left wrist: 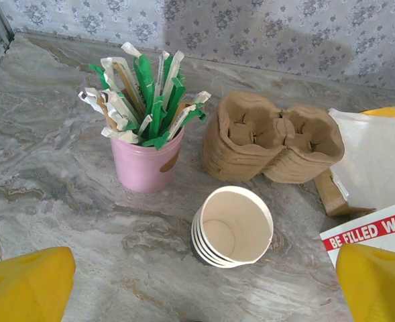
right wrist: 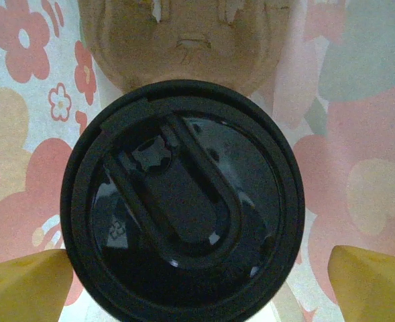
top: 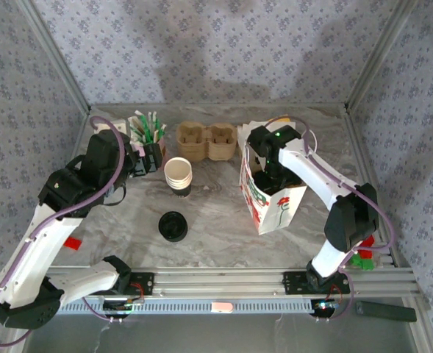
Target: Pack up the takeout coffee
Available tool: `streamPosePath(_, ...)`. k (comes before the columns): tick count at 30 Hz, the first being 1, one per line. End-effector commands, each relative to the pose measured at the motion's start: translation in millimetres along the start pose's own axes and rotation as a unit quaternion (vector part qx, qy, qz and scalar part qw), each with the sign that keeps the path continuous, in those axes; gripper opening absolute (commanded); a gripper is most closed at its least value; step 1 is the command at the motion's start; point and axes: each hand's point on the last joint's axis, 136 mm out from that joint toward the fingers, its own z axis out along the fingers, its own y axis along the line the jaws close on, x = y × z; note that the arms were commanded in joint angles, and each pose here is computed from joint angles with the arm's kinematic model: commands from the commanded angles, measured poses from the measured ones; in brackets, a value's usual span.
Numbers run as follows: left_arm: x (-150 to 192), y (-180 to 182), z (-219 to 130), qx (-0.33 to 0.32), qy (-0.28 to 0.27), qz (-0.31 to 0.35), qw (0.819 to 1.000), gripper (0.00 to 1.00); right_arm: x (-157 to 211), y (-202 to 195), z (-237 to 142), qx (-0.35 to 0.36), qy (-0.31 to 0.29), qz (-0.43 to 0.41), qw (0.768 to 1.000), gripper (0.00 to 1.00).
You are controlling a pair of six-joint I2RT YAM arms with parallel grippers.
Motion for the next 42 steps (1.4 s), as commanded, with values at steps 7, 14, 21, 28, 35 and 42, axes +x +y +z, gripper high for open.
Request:
streamPosePath(7, -10, 0, -7, 0.001, -0.017, 0.000, 1.000, 1.00, 3, -4, -22, 0.010, -0.018, -0.008, 1.000, 1.00)
streamPosePath(14, -10, -1, -8, 0.003, -0.017, 0.000, 1.000, 1.00, 2, -6, -34, 0.015, -0.029, -0.011, 0.999, 1.00)
streamPosePath(21, -10, -2, -8, 0.005, -0.018, -0.001, 1.000, 1.00, 1, -7, -42, 0.020, -0.037, -0.010, 0.999, 1.00)
streamPosePath(28, -11, -4, -7, 0.008, -0.017, 0.001, 1.000, 1.00, 1, -8, -52, 0.022, -0.045, -0.010, 0.999, 1.00)
streamPosePath(35, -13, -8, -7, 0.013, -0.018, 0.001, 1.000, 1.00, 1, -9, -63, 0.024, -0.054, -0.012, 0.998, 1.00)
streamPosePath(42, -14, -10, -6, 0.015, -0.019, 0.002, 1.000, 1.00, 0, -11, -76, 0.028, -0.066, -0.014, 0.997, 1.00)
